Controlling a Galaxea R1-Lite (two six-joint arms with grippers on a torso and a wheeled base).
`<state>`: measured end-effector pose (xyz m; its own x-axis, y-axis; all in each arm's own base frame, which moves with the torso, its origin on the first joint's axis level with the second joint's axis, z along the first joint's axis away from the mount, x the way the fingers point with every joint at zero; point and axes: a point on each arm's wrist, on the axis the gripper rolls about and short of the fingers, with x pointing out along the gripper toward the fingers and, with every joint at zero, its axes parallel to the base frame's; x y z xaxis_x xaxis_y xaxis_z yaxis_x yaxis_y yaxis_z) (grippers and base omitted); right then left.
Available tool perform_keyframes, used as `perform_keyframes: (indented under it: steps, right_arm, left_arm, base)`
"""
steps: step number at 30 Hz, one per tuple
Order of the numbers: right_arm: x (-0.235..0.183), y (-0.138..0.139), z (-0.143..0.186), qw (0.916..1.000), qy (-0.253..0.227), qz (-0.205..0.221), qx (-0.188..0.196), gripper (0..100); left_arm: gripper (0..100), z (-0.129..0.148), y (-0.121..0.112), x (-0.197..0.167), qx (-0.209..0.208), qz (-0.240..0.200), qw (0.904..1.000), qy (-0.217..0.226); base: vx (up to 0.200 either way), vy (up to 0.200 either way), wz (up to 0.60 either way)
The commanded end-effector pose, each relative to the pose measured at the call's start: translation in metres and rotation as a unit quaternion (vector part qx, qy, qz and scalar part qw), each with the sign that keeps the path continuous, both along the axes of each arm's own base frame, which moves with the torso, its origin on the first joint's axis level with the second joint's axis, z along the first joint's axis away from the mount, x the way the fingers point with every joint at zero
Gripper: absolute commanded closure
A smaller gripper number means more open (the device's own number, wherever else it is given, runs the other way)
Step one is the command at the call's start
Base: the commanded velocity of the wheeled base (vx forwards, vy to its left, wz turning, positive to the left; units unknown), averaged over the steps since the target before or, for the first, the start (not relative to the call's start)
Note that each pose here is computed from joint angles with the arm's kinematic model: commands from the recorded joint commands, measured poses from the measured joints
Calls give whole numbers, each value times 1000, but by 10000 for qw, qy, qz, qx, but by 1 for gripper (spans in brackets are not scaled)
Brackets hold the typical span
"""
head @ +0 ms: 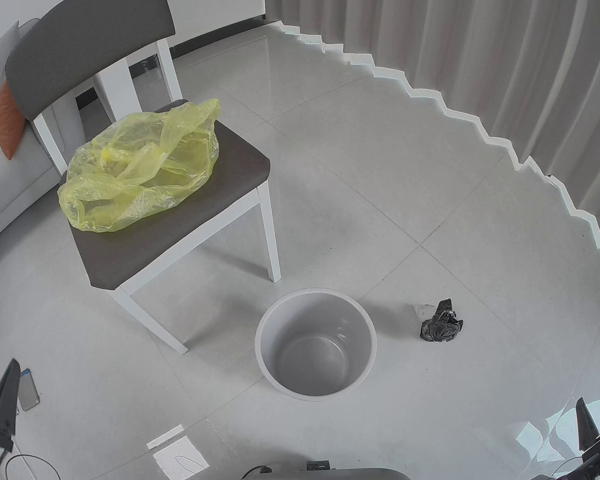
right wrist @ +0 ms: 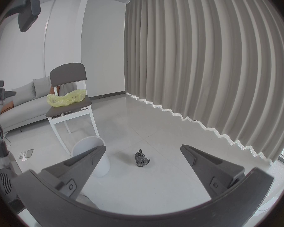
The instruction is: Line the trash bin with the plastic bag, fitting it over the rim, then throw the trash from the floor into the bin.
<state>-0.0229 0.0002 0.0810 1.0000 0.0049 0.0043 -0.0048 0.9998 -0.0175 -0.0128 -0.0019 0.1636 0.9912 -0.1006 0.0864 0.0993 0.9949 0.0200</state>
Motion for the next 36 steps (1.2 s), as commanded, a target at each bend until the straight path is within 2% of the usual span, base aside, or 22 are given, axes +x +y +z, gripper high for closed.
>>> perform_keyframes:
  steps: [1,8,13,17,24,29,36]
  right_arm:
    - [1,0,-5,10000,52,-24,18,0]
    - [1,0,-5,10000,44,-40,34,0]
    - [1,0,-5,10000,52,-48,64,0]
    - [1,0,-5,9999,52,-48,72,0]
    - [1,0,-5,9999,44,-47,80,0]
    - [1,0,-5,9999,44,-55,87,0]
    - [1,0,-5,9998,44,-71,156,0]
  left_arm:
    - [0,63,0,86,350,248,9947,935]
    - [0,70,6,160,600,611,9861,1424]
    - [0,64,24,204,896,1081,9775,1576]
    - [0,61,29,225,970,1203,9762,1520]
    - [0,58,40,248,973,1548,9709,1547]
    - [0,61,39,253,970,1507,9721,1512]
    - [0,64,27,253,960,1271,9769,1425]
  base:
    - [0,0,0]
    - [0,0,0]
    - [0,0,0]
    - [0,0,0]
    - [0,0,0]
    - [0,0,0]
    - [0,0,0]
